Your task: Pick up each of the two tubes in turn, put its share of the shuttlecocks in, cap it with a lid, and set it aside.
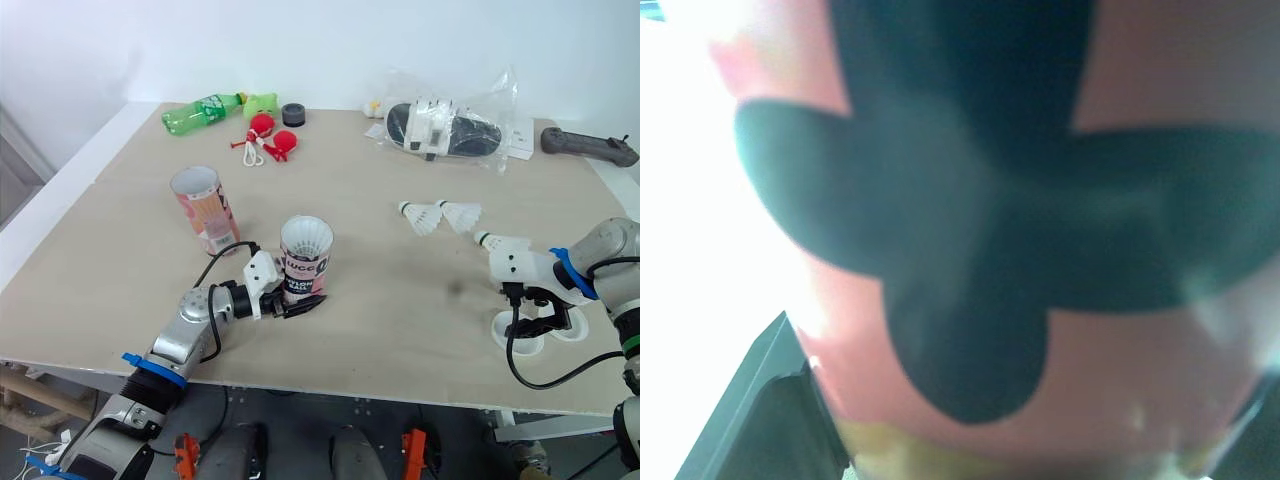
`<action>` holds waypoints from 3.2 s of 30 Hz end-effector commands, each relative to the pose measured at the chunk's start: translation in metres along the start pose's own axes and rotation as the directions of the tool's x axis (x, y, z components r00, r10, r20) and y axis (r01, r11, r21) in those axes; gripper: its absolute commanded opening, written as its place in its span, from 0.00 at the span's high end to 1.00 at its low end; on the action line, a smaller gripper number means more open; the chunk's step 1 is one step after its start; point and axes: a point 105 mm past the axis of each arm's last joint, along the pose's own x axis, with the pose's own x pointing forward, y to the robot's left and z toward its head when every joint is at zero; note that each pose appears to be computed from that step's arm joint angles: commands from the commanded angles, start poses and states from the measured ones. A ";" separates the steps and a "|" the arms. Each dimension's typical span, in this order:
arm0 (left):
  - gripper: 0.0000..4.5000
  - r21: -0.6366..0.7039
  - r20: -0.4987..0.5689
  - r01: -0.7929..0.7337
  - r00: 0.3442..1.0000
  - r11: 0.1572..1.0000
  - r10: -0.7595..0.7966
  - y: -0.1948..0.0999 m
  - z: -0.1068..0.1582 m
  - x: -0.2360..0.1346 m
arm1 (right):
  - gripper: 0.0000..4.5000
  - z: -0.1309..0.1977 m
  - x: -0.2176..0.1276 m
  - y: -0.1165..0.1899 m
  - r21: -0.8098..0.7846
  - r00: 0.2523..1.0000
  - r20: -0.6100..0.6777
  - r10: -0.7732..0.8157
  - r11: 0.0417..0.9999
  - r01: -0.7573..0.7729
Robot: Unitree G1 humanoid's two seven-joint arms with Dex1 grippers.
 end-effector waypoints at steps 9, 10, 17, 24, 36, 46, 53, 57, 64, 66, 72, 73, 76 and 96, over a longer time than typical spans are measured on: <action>0.27 0.014 -0.020 -0.001 1.000 1.000 0.001 0.000 -0.002 0.001 | 0.99 -0.007 0.000 0.001 0.027 1.000 -0.017 0.025 0.999 -0.025; 0.27 0.014 -0.020 -0.001 1.000 1.000 0.002 0.000 -0.002 0.001 | 0.99 -0.006 0.000 0.001 0.028 1.000 -0.010 0.024 0.999 -0.024; 0.27 0.018 -0.018 0.003 1.000 1.000 -0.003 0.001 -0.002 0.004 | 0.99 0.010 -0.021 -0.004 -0.016 0.999 0.036 -0.010 1.000 0.011; 0.27 0.018 -0.020 0.010 1.000 1.000 -0.010 0.001 -0.003 0.006 | 0.99 0.092 -0.087 -0.005 -0.168 0.954 0.287 -0.082 0.977 0.134; 0.27 0.035 -0.030 0.067 0.997 0.997 -0.066 -0.001 -0.004 0.018 | 0.99 0.265 -0.176 0.012 -0.505 0.773 0.630 0.067 0.792 0.343; 0.27 0.034 -0.034 0.079 0.996 0.996 -0.078 -0.005 -0.006 0.021 | 0.99 0.295 -0.144 0.017 -0.653 0.848 0.513 0.135 0.703 0.283; 0.27 0.029 -0.033 0.076 0.997 0.997 -0.076 -0.009 -0.007 0.021 | 0.99 0.304 -0.131 0.010 -0.688 0.871 0.475 0.126 0.671 0.278; 0.27 0.025 -0.031 0.070 0.997 0.997 -0.070 -0.009 -0.007 0.021 | 0.99 0.304 -0.122 0.007 -0.702 0.886 0.447 0.120 0.661 0.265; 0.27 0.023 -0.033 0.066 0.997 0.998 -0.065 -0.009 -0.007 0.020 | 0.99 0.301 -0.114 0.008 -0.717 0.899 0.420 0.128 0.653 0.242; 0.27 0.023 -0.033 0.066 0.997 0.998 -0.065 -0.009 -0.007 0.020 | 0.99 0.300 -0.113 0.009 -0.719 0.900 0.416 0.132 0.654 0.237; 0.27 0.025 -0.030 0.066 0.997 0.998 -0.065 -0.009 -0.006 0.021 | 0.99 0.298 -0.105 0.011 -0.732 0.909 0.393 0.141 0.646 0.216; 0.27 0.026 -0.030 0.066 0.997 0.998 -0.065 -0.009 -0.006 0.021 | 0.99 0.297 -0.103 0.011 -0.735 0.911 0.388 0.140 0.644 0.214; 0.27 0.026 -0.030 0.066 0.997 0.997 -0.065 -0.009 -0.006 0.021 | 0.99 0.297 -0.100 0.011 -0.741 0.916 0.379 0.133 0.637 0.215; 0.27 0.025 -0.031 0.065 0.997 0.998 -0.064 -0.009 -0.006 0.020 | 0.01 0.313 -0.120 0.007 -0.711 0.879 0.466 0.104 0.635 0.302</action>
